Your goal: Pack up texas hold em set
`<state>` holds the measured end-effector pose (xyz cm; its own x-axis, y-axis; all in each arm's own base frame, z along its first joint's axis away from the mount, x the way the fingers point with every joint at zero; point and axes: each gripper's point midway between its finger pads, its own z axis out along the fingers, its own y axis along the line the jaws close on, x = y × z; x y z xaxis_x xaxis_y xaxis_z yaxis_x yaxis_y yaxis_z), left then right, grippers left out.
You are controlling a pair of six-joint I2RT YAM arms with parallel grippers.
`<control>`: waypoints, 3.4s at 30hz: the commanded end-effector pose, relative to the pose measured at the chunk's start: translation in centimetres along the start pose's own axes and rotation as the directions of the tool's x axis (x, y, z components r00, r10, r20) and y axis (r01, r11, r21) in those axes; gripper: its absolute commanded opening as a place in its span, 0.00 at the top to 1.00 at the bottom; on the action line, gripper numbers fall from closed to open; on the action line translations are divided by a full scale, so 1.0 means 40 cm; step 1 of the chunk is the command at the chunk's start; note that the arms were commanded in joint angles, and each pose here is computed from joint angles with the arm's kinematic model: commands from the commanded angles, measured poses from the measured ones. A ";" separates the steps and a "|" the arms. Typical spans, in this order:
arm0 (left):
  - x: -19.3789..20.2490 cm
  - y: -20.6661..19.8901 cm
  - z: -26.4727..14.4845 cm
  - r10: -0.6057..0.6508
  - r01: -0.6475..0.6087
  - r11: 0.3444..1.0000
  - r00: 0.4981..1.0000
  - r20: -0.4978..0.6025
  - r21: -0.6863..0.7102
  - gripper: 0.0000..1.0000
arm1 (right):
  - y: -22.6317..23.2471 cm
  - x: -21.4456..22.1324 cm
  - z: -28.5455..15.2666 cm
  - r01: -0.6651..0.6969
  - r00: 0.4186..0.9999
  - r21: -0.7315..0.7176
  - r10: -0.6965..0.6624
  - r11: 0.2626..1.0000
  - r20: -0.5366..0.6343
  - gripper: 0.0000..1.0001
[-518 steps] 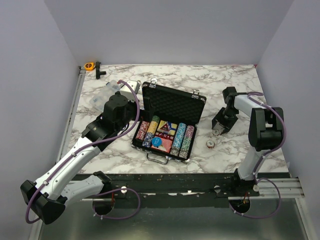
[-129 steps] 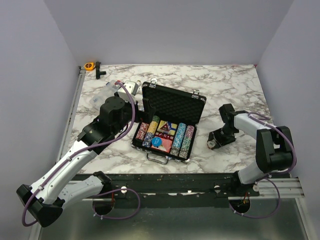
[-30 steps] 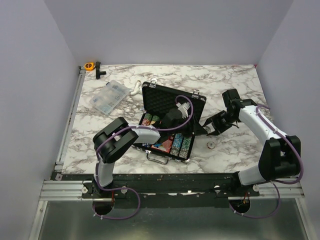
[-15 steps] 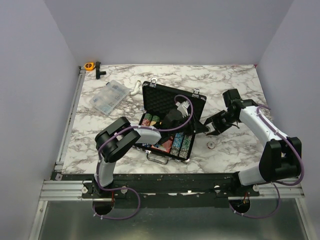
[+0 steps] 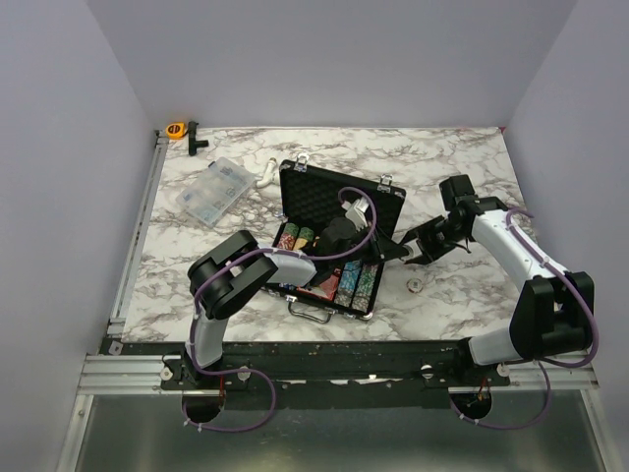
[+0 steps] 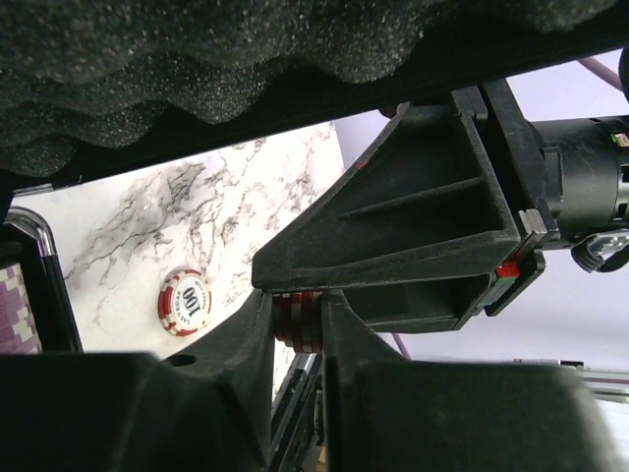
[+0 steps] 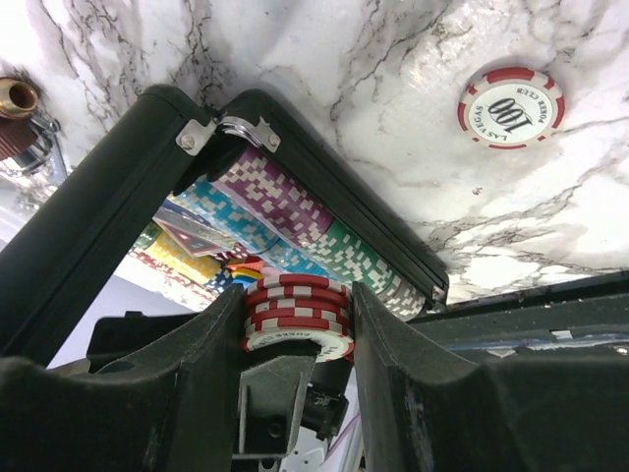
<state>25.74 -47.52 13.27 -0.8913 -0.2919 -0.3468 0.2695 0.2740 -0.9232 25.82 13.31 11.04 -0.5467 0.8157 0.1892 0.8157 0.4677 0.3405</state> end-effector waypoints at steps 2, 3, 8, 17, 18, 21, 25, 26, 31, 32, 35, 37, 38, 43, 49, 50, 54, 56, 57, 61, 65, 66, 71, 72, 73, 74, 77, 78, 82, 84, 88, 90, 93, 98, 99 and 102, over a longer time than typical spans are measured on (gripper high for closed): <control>0.004 -0.027 -0.008 -0.001 0.001 0.999 1.000 0.013 0.040 1.00 | -0.001 0.008 0.001 0.005 1.000 -0.026 -0.005 1.000 -0.010 0.99; 0.004 -0.026 -0.014 -0.004 0.004 0.999 1.000 0.014 0.036 1.00 | 0.006 0.006 0.002 0.025 1.000 -0.044 -0.025 0.999 -0.003 0.99; 0.019 -0.027 -0.050 -0.035 0.035 0.999 0.999 -0.016 -0.017 1.00 | 0.030 -0.003 -0.013 0.110 0.993 -0.179 -0.098 0.978 0.073 0.51; 0.010 0.017 -0.160 -0.089 0.085 0.983 0.996 -0.019 -0.161 1.00 | 0.027 -0.041 -0.078 0.247 0.946 -0.227 -0.184 0.942 0.267 0.07; 0.007 0.031 -0.178 -0.091 0.085 0.976 0.996 -0.021 -0.203 1.00 | 0.025 -0.048 -0.084 0.286 0.931 -0.212 -0.219 0.934 0.293 0.07; -0.003 0.085 -0.257 -0.115 0.108 0.924 0.993 0.001 -0.366 1.00 | 0.002 -0.069 -0.094 0.368 0.885 -0.164 -0.291 0.915 0.362 0.08; -0.013 0.168 -0.390 -0.141 0.124 0.794 0.990 0.019 -0.595 1.00 | -0.042 -0.105 -0.103 0.403 0.830 -0.095 -0.320 0.910 0.457 0.10; -0.022 0.179 -0.426 -0.132 0.126 0.768 0.991 0.037 -0.628 1.00 | -0.048 -0.107 -0.105 0.407 0.824 -0.092 -0.322 0.909 0.466 0.10; -0.051 0.247 -0.622 -0.125 0.237 0.570 0.971 0.202 -0.787 1.00 | -0.092 -0.130 -0.097 0.411 0.788 -0.042 -0.332 0.911 0.519 0.11; -0.059 0.256 -0.657 -0.137 0.283 0.523 0.959 0.249 -0.804 1.00 | -0.103 -0.132 -0.091 0.407 0.787 -0.031 -0.333 0.913 0.519 0.11; -0.059 0.277 -0.735 -0.189 0.399 0.417 0.917 0.352 -0.817 1.00 | -0.129 -0.127 -0.062 0.398 0.800 -0.018 -0.338 0.917 0.495 0.12; -0.064 0.286 -0.763 -0.200 0.456 0.382 0.890 0.409 -0.804 1.00 | -0.138 -0.121 -0.042 0.396 0.812 -0.021 -0.340 0.918 0.474 0.12; -0.066 0.293 -0.772 -0.197 0.473 0.369 0.881 0.430 -0.800 1.00 | -0.142 -0.118 -0.033 0.394 0.818 -0.024 -0.338 0.919 0.465 0.12; -0.076 0.341 -0.797 -0.207 0.529 0.286 0.848 0.488 -0.799 1.00 | -0.140 -0.113 -0.006 0.390 0.835 -0.030 -0.340 0.921 0.433 0.13; -0.088 0.364 -0.783 -0.209 0.558 0.289 0.830 0.517 -0.778 1.00 | -0.147 -0.115 0.000 0.390 0.836 -0.011 -0.349 0.921 0.424 0.14; -0.091 0.364 -0.785 -0.208 0.563 0.291 0.826 0.523 -0.774 1.00 | -0.147 -0.116 -0.001 0.390 0.834 -0.010 -0.349 0.921 0.428 0.14; -0.112 0.342 -0.793 -0.187 0.575 0.316 0.817 0.545 -0.755 1.00 | -0.146 -0.108 -0.002 0.398 0.837 -0.022 -0.353 0.917 0.418 0.14; -0.123 0.321 -0.798 -0.175 0.573 0.334 0.818 0.548 -0.748 1.00 | -0.146 -0.108 0.000 0.397 0.838 -0.023 -0.352 0.918 0.416 0.14; -0.127 0.311 -0.802 -0.171 0.572 0.341 0.818 0.550 -0.746 1.00 | -0.145 -0.109 0.001 0.397 0.838 -0.023 -0.352 0.918 0.418 0.14; -0.128 0.287 -0.797 -0.192 0.577 0.369 0.814 0.547 -0.729 1.00 | -0.148 -0.110 0.015 0.394 0.843 -0.016 -0.355 0.919 0.405 0.14; -0.117 0.295 -0.788 -0.226 0.593 0.356 0.804 0.550 -0.722 1.00 | -0.152 -0.107 0.026 0.392 0.850 -0.012 -0.358 0.920 0.386 0.14; -0.115 0.300 -0.783 -0.238 0.603 0.355 0.798 0.554 -0.715 1.00 | -0.151 -0.105 0.026 0.395 0.850 -0.013 -0.360 0.919 0.386 0.14; -0.119 0.321 -0.752 -0.280 0.631 0.356 0.775 0.566 -0.689 1.00 | -0.152 -0.099 0.028 0.399 0.853 -0.025 -0.361 0.917 0.378 0.14; -0.120 0.326 -0.749 -0.280 0.634 0.353 0.774 0.569 -0.689 1.00 | -0.153 -0.098 0.028 0.399 0.853 -0.025 -0.361 0.916 0.378 0.14; -0.121 0.331 -0.746 -0.281 0.634 0.353 0.774 0.568 -0.688 1.00 | -0.154 -0.099 0.028 0.400 0.851 -0.024 -0.361 0.916 0.381 0.14; -0.119 0.335 -0.744 -0.286 0.637 0.346 0.771 0.569 -0.688 1.00 | -0.156 -0.099 0.028 0.400 0.851 -0.022 -0.362 0.916 0.381 0.14; -0.107 0.353 -0.745 -0.297 0.648 0.327 0.762 0.576 -0.688 1.00 | -0.161 -0.102 0.026 0.398 0.848 -0.014 -0.362 0.917 0.387 0.14; -0.107 0.357 -0.745 -0.297 0.650 0.328 0.760 0.578 -0.686 1.00 | -0.161 -0.103 0.026 0.398 0.847 -0.013 -0.362 0.917 0.389 0.14; -0.107 0.364 -0.747 -0.298 0.655 0.323 0.756 0.584 -0.683 0.96 | -0.161 -0.103 0.031 0.400 0.848 -0.014 -0.365 0.916 0.385 0.14; -0.109 0.368 -0.751 -0.289 0.657 0.321 0.754 0.590 -0.682 0.88 | -0.162 -0.103 0.035 0.400 0.849 -0.012 -0.366 0.916 0.381 0.14; -0.109 0.374 -0.749 -0.288 0.657 0.319 0.753 0.591 -0.683 0.79 | -0.165 -0.102 0.044 0.401 0.852 -0.005 -0.371 0.916 0.368 0.14; -0.109 0.376 -0.747 -0.289 0.656 0.320 0.755 0.589 -0.684 0.78 | -0.165 -0.102 0.044 0.402 0.852 -0.004 -0.373 0.916 0.367 0.14; -0.107 0.378 -0.749 -0.289 0.657 0.317 0.754 0.590 -0.684 0.75 | -0.165 -0.102 0.043 0.402 0.852 -0.006 -0.371 0.916 0.369 0.14; -0.103 0.378 -0.750 -0.293 0.655 0.322 0.756 0.586 -0.684 0.67 | -0.165 -0.100 0.044 0.402 0.853 -0.011 -0.370 0.916 0.368 0.14; -0.102 0.378 -0.750 -0.293 0.655 0.322 0.756 0.585 -0.684 0.66 | -0.165 -0.100 0.045 0.401 0.854 -0.012 -0.369 0.916 0.367 0.14; -0.101 0.376 -0.753 -0.292 0.653 0.327 0.757 0.584 -0.683 0.65 | -0.164 -0.098 0.049 0.402 0.856 -0.013 -0.370 0.916 0.361 0.14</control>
<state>23.03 -14.94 6.11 -0.5419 -0.8340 -0.1035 -0.7344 0.5298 -0.4242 23.12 7.45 6.78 -0.6894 0.6565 -0.3061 0.5369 0.7468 0.3925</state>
